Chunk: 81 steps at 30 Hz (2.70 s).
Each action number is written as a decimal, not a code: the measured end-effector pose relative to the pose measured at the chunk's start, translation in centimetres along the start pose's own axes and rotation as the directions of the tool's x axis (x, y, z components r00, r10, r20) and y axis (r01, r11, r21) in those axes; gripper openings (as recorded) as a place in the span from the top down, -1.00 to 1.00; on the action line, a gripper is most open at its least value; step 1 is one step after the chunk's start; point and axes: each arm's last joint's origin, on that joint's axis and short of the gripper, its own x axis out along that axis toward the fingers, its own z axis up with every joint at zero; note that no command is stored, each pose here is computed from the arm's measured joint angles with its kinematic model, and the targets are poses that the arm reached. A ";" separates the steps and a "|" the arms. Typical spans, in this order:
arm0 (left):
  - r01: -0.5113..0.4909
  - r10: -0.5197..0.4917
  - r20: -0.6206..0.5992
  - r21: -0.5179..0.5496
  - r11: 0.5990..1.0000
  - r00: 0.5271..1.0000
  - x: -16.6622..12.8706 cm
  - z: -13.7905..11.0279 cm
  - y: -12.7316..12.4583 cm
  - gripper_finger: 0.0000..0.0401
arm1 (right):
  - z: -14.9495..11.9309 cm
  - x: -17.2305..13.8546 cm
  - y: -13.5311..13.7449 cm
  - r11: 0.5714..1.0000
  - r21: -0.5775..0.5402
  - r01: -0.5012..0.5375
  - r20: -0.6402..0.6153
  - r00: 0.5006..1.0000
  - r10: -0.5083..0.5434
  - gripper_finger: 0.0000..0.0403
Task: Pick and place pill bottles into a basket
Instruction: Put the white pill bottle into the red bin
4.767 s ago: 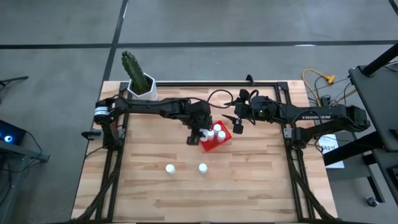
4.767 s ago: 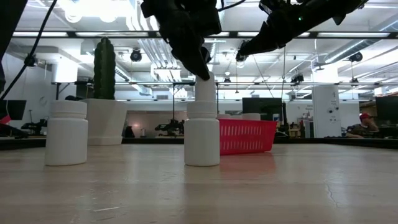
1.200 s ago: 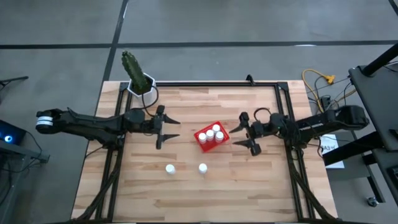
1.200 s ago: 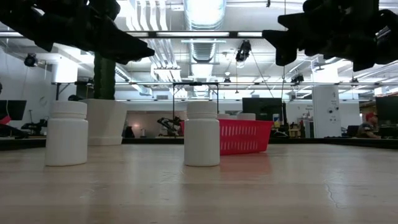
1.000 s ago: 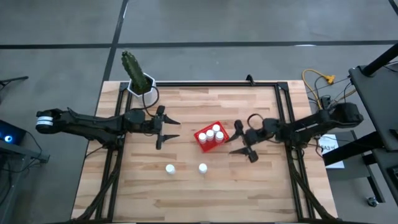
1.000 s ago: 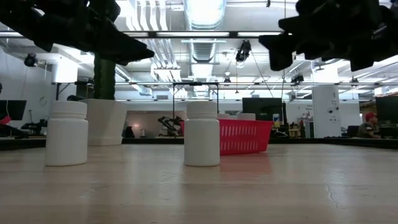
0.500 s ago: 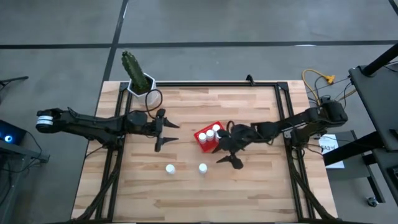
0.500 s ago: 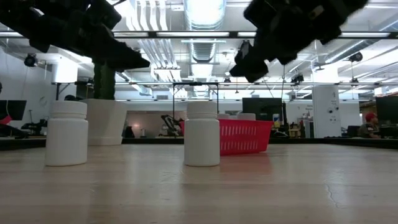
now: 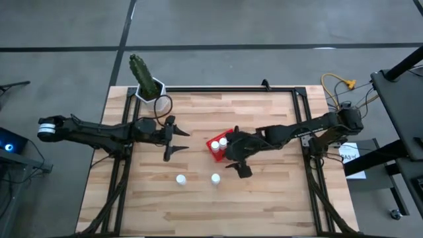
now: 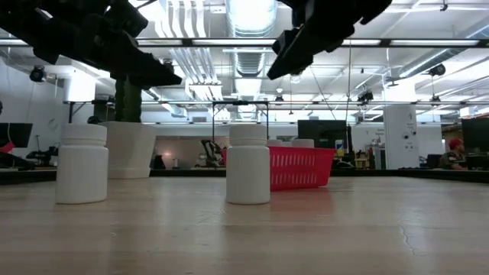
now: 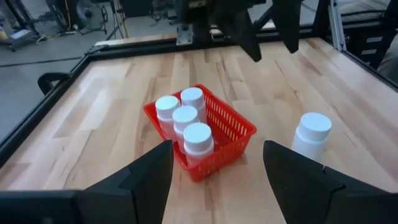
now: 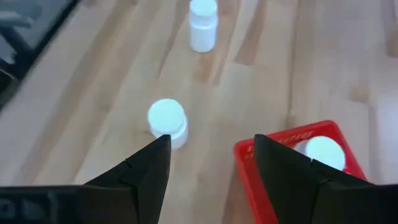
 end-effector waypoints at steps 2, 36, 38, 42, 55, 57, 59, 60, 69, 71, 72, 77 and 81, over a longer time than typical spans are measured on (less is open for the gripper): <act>0.000 0.000 0.001 0.002 1.000 1.000 0.0 0.0 0.0 -0.15 | 0.2 0.7 0.4 1.000 -0.016 0.016 -0.048 0.999 -0.017 -0.09; -0.001 0.001 -0.014 0.003 1.000 1.000 0.0 -0.5 -0.1 -0.15 | 2.5 7.8 3.8 0.995 -0.104 0.009 -0.277 0.960 -0.037 -0.09; 0.000 0.001 -0.016 0.003 1.000 1.000 0.0 -0.6 -0.1 -0.15 | 2.4 8.1 3.8 0.994 -0.106 0.005 -0.283 0.958 -0.035 -0.09; -0.001 0.001 -0.015 0.003 1.000 1.000 0.0 -0.6 -0.1 -0.15 | 2.2 8.5 3.8 0.994 -0.105 0.004 -0.295 0.955 -0.035 -0.09; -0.001 0.001 -0.015 0.003 1.000 1.000 0.0 -0.6 -0.1 -0.15 | 2.6 8.7 4.0 0.995 -0.094 -0.044 -0.248 0.968 0.019 -0.09; -0.001 0.001 -0.015 0.003 1.000 1.000 0.0 -0.6 -0.1 -0.15 | 2.6 8.7 4.0 0.995 -0.093 -0.043 -0.248 0.969 0.019 -0.09; 0.000 0.000 -0.015 0.003 1.000 1.000 0.0 -0.6 -0.1 -0.15 | 2.6 8.7 3.9 0.995 -0.093 -0.043 -0.249 0.968 0.019 -0.09; 0.000 0.000 -0.015 0.003 1.000 1.000 0.0 -0.6 -0.1 -0.15 | 2.6 8.8 3.9 0.995 -0.093 -0.043 -0.249 0.968 0.018 -0.09; -0.001 0.001 -0.014 0.002 1.000 1.000 0.0 -0.5 -0.1 -0.15 | 2.0 10.2 3.9 0.993 -0.109 -0.043 -0.252 0.968 0.015 -0.09; -0.001 0.001 -0.014 0.002 1.000 1.000 0.0 -0.6 -0.1 -0.15 | 1.9 10.5 3.9 0.993 -0.111 -0.046 -0.253 0.967 0.017 -0.09; -0.001 0.001 -0.014 0.002 1.000 1.000 0.0 -0.6 -0.1 -0.15 | 1.9 10.6 3.9 0.993 -0.111 -0.048 -0.254 0.967 0.018 -0.09; 0.000 0.000 -0.015 0.002 1.000 1.000 0.0 -0.6 -0.1 -0.15 | 1.9 10.5 3.9 0.993 -0.111 -0.047 -0.255 0.967 0.017 -0.09; 0.000 0.000 -0.016 0.002 1.000 1.000 0.0 -0.6 -0.1 -0.15 | 2.0 10.4 3.9 0.993 -0.111 -0.046 -0.246 0.969 0.017 -0.09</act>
